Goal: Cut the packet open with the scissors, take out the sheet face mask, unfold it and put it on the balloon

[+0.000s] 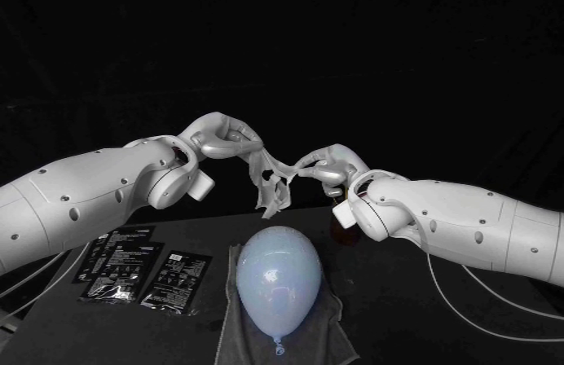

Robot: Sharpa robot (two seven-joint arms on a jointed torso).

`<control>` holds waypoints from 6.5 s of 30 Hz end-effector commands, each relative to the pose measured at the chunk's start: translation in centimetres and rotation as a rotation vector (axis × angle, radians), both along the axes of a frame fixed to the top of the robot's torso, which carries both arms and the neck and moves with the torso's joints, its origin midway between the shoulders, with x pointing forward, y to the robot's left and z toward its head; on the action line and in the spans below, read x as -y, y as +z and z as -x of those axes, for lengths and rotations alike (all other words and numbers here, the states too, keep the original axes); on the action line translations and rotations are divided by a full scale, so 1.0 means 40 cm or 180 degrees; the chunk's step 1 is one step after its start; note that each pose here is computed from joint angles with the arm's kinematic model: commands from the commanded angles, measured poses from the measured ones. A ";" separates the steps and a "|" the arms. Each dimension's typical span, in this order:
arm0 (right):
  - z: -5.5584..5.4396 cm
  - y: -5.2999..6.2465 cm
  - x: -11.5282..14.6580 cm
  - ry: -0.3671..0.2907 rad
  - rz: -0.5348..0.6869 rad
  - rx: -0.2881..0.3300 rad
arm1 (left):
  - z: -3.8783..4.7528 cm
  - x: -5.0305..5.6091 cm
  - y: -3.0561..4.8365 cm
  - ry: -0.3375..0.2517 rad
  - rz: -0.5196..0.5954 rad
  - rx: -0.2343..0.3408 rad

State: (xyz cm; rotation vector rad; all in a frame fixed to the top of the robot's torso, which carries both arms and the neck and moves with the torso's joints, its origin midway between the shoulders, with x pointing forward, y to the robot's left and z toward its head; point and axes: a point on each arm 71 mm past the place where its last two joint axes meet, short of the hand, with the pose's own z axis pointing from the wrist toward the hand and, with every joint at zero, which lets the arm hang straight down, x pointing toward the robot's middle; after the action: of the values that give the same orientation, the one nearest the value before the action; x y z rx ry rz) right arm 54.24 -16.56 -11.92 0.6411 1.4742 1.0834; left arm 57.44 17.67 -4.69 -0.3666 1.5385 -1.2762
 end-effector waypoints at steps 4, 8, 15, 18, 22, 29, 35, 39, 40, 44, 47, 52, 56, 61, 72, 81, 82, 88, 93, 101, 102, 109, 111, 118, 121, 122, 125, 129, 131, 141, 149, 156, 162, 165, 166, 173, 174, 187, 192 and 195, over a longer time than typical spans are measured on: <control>0.003 0.023 0.005 -0.0126 -0.0234 0.0235 | -0.002 0.008 -0.002 -0.0048 -0.0032 -0.0022; 0.001 0.039 0.009 -0.0129 -0.0248 0.0290 | -0.006 0.004 -0.006 -0.0022 -0.0049 -0.0019; -0.010 0.068 0.020 -0.0115 -0.0167 0.0325 | -0.012 -0.008 -0.009 0.0029 -0.0059 -0.0009; -0.016 0.074 0.022 -0.0095 -0.0089 0.0302 | -0.012 -0.010 -0.010 0.0036 -0.0057 -0.0002; -0.020 0.077 0.024 -0.0082 0.0015 0.0290 | -0.009 -0.014 -0.010 0.0029 -0.0041 0.0017; -0.026 0.094 0.044 -0.0220 0.0082 0.0452 | -0.002 -0.035 -0.001 0.0051 0.0013 0.0051; -0.024 0.108 0.054 -0.0224 0.0075 0.0534 | 0.006 -0.036 0.002 -0.0005 0.0022 0.0044; -0.010 0.113 0.046 -0.0131 0.0062 0.0541 | 0.014 -0.037 0.014 -0.0089 0.0027 0.0035; -0.007 0.114 0.044 -0.0113 0.0057 0.0542 | 0.016 -0.037 0.017 -0.0109 0.0030 0.0034; 0.010 0.123 0.035 -0.0035 0.0005 0.0541 | 0.025 -0.037 0.034 -0.0213 0.0040 0.0029; 0.024 0.130 0.033 0.0007 -0.0039 0.0542 | 0.032 -0.031 0.050 -0.0290 0.0036 0.0032; 0.058 0.153 0.035 0.0117 -0.0140 0.0529 | 0.052 -0.016 0.082 -0.0504 0.0021 0.0001; 0.094 0.171 0.035 0.0242 -0.0208 0.0522 | 0.078 -0.010 0.107 -0.0680 0.0039 -0.0054; 0.142 0.195 0.031 0.0386 -0.0283 0.0534 | 0.114 -0.014 0.135 -0.0869 0.0095 -0.0142; 0.246 0.234 0.039 0.0603 -0.0441 0.0551 | 0.201 -0.016 0.152 -0.1223 0.0307 -0.0472; 0.319 0.224 0.052 0.0734 -0.0511 0.0447 | 0.267 -0.011 0.142 -0.1445 0.0389 -0.0699; 0.326 0.221 0.054 0.0745 -0.0513 0.0430 | 0.274 -0.011 0.136 -0.1465 0.0381 -0.0733; 0.368 0.184 0.060 0.0791 -0.0529 0.0265 | 0.306 -0.017 0.094 -0.1536 0.0326 -0.0929; 0.402 0.135 0.065 0.0809 -0.0549 0.0070 | 0.333 -0.025 0.068 -0.1582 0.0288 -0.1053; 0.436 0.052 0.063 0.0854 -0.0557 -0.0235 | 0.364 -0.039 0.011 -0.1630 0.0213 -0.1291; 0.439 0.042 0.063 0.0856 -0.0557 -0.0271 | 0.367 -0.041 -0.002 -0.1625 0.0206 -0.1334; 0.461 -0.059 0.061 0.0845 -0.0554 -0.0575 | 0.380 -0.054 -0.105 -0.1559 0.0139 -0.1593; 0.461 -0.086 0.063 0.0826 -0.0542 -0.0632 | 0.378 -0.059 -0.126 -0.1509 0.0079 -0.1594; 0.437 -0.147 0.072 0.0727 -0.0424 -0.0636 | 0.354 -0.075 -0.187 -0.1334 -0.0245 -0.1484; 0.424 -0.162 0.079 0.0654 -0.0344 -0.0554 | 0.339 -0.077 -0.218 -0.1249 -0.0376 -0.1414; 0.420 -0.164 0.083 0.0628 -0.0319 -0.0521 | 0.333 -0.075 -0.224 -0.1231 -0.0410 -0.1386; 0.409 -0.169 0.090 0.0558 -0.0268 -0.0449 | 0.315 -0.066 -0.235 -0.1201 -0.0497 -0.1290; 0.395 -0.170 0.097 0.0484 -0.0220 -0.0363 | 0.290 -0.053 -0.239 -0.1185 -0.0583 -0.1162; 0.388 -0.166 0.098 0.0459 -0.0204 -0.0320 | 0.277 -0.047 -0.239 -0.1178 -0.0637 -0.1089; 0.352 -0.124 0.099 0.0410 -0.0165 -0.0108 | 0.224 -0.021 -0.217 -0.1155 -0.0767 -0.0827; 0.336 -0.105 0.090 0.0429 -0.0154 -0.0054 | 0.174 -0.008 -0.146 -0.1146 -0.0772 -0.0640; 0.310 -0.108 0.097 0.0375 -0.0135 -0.0061 | 0.135 -0.019 -0.095 -0.1124 -0.0893 -0.0541; 0.292 -0.103 0.104 0.0329 -0.0127 -0.0046 | 0.115 -0.028 -0.067 -0.1109 -0.0971 -0.0503; 0.284 -0.095 0.106 0.0310 -0.0124 -0.0014 | 0.109 -0.027 -0.054 -0.1117 -0.1019 -0.0481; 0.281 -0.092 0.107 0.0304 -0.0123 -0.0002 | 0.108 -0.026 -0.051 -0.1121 -0.1036 -0.0475; 0.256 -0.058 0.115 0.0224 -0.0119 0.0128 | 0.099 -0.017 -0.043 -0.1131 -0.1187 -0.0447; 0.251 -0.051 0.116 0.0209 -0.0118 0.0150 | 0.097 -0.016 -0.043 -0.1119 -0.1205 -0.0434; 0.219 -0.031 0.111 0.0192 -0.0086 0.0090 | 0.053 0.011 -0.034 -0.0896 -0.1257 -0.0274; 0.201 -0.045 0.107 0.0179 -0.0010 -0.0073 | 0.040 0.025 -0.041 -0.0874 -0.1344 -0.0279; 0.187 -0.058 0.100 0.0214 0.0064 -0.0197 | 0.039 0.027 -0.048 -0.0874 -0.1377 -0.0303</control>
State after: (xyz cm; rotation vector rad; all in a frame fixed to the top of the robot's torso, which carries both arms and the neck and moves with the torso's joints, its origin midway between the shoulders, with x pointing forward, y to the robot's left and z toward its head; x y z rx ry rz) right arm 46.63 -20.84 -13.66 0.6164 1.4827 1.1210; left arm 55.78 16.59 -6.57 0.0573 1.9445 -1.1288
